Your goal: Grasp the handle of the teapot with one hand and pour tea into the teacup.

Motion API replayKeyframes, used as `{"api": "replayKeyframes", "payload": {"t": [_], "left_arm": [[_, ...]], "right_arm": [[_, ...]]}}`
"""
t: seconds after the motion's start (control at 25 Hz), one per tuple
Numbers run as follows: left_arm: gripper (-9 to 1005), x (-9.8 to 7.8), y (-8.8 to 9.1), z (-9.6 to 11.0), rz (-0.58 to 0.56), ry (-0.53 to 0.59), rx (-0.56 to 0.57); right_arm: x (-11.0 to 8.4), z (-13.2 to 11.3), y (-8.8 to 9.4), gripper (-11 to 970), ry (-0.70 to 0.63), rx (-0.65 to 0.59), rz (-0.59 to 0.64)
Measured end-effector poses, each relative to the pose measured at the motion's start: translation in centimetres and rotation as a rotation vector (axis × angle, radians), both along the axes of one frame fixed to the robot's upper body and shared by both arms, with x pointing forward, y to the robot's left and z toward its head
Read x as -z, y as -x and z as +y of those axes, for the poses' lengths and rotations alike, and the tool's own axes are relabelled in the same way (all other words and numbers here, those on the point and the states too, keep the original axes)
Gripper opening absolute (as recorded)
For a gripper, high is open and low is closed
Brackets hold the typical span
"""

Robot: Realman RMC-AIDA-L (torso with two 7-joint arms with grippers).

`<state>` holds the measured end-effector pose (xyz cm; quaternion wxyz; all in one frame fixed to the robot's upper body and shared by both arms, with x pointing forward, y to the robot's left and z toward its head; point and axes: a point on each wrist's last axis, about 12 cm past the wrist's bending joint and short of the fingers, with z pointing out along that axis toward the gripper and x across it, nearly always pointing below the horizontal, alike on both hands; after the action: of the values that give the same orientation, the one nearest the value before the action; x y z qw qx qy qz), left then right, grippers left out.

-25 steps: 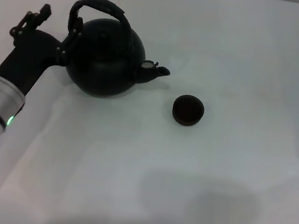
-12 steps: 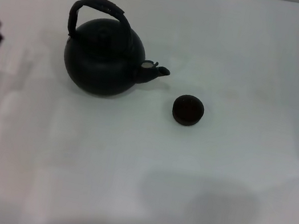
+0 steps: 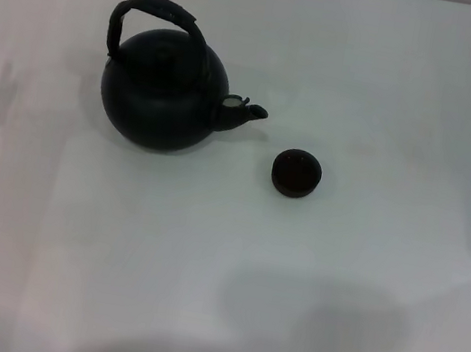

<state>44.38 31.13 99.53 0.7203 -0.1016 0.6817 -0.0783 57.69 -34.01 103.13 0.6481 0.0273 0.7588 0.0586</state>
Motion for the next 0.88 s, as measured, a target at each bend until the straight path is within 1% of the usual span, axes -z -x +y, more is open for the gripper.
{"api": "replayKeyframes", "payload": {"t": [0.16, 0.56, 0.88], "left_arm": [[760, -0.2, -0.6, 0.0, -0.003, -0.001, 0.004], [759, -0.4, -1.0, -0.1, -0.018, -0.003, 0.002], [758, -0.9, -2.2, -0.3, -0.034, -0.017, 0.019]], "right_arm": [[-0.1, 0.1, 0.0, 845, -0.002, -0.005, -0.01], [-0.2, 0.1, 0.0, 844, -0.007, -0.004, -0.018], [-0.6, 0.2, -0.4, 845, 0.002, -0.008, -0.032]]}}
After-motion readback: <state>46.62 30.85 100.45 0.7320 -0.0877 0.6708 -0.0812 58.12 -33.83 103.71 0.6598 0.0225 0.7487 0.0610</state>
